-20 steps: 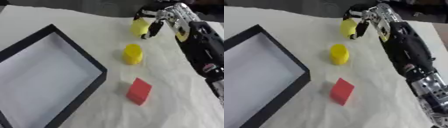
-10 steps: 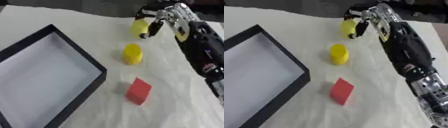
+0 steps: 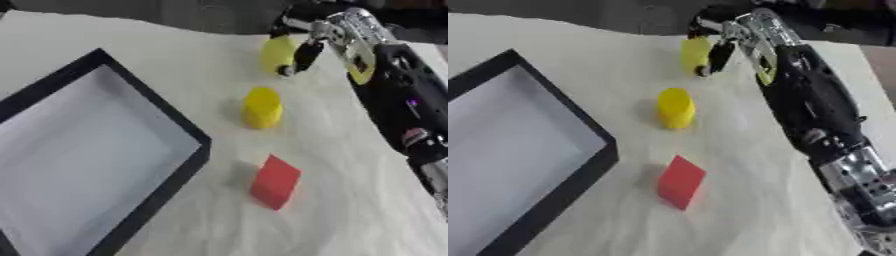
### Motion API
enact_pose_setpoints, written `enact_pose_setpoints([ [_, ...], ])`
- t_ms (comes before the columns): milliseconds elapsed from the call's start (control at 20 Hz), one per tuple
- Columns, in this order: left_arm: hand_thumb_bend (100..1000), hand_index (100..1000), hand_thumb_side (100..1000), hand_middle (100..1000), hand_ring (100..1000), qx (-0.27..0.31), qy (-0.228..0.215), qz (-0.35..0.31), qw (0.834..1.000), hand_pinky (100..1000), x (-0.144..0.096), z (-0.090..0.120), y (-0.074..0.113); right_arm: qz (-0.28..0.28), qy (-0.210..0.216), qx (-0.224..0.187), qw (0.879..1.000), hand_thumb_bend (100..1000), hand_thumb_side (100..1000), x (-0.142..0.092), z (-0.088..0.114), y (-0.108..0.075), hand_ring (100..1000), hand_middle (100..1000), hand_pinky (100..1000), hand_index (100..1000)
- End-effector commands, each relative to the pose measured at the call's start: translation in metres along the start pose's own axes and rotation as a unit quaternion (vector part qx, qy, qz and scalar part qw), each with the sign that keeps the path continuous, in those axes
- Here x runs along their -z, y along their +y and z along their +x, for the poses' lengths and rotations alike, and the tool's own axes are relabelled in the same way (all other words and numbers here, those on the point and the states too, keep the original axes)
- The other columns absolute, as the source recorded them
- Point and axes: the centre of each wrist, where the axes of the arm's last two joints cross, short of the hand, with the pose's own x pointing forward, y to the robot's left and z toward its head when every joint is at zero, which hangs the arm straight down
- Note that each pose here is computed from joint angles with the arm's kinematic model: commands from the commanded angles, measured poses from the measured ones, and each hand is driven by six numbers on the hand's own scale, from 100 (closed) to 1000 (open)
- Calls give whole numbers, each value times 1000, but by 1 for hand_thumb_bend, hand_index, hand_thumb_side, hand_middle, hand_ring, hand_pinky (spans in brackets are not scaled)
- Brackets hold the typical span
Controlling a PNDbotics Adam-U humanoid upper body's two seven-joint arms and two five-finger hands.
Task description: Pick up objects on the table and place them in the box.
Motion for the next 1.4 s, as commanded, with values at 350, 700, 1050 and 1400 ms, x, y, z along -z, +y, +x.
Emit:
enact_pose_setpoints([
  [350, 696, 894, 700, 802, 802, 14, -12, -1, 1000, 770, 1, 5, 6, -99, -34, 14, 994, 397, 100, -28, -5, -53, 721, 486, 880, 548],
  [700, 692, 895, 696, 804, 803, 22, -7, 18, 1000, 770, -1, 2, 14, -210, -178, 2, 961, 406, 100, -72, 59, -116, 713, 481, 878, 554],
  [1050, 686, 896, 693, 804, 803, 33, -14, 48, 998, 771, -1, 3, 25, -235, -346, -25, 908, 406, 100, -102, 154, -131, 695, 487, 868, 555],
  [1400, 680, 896, 694, 803, 803, 51, -19, 85, 995, 772, -2, 1, 39, -228, -447, -6, 865, 405, 100, -114, 215, -122, 664, 473, 850, 550],
])
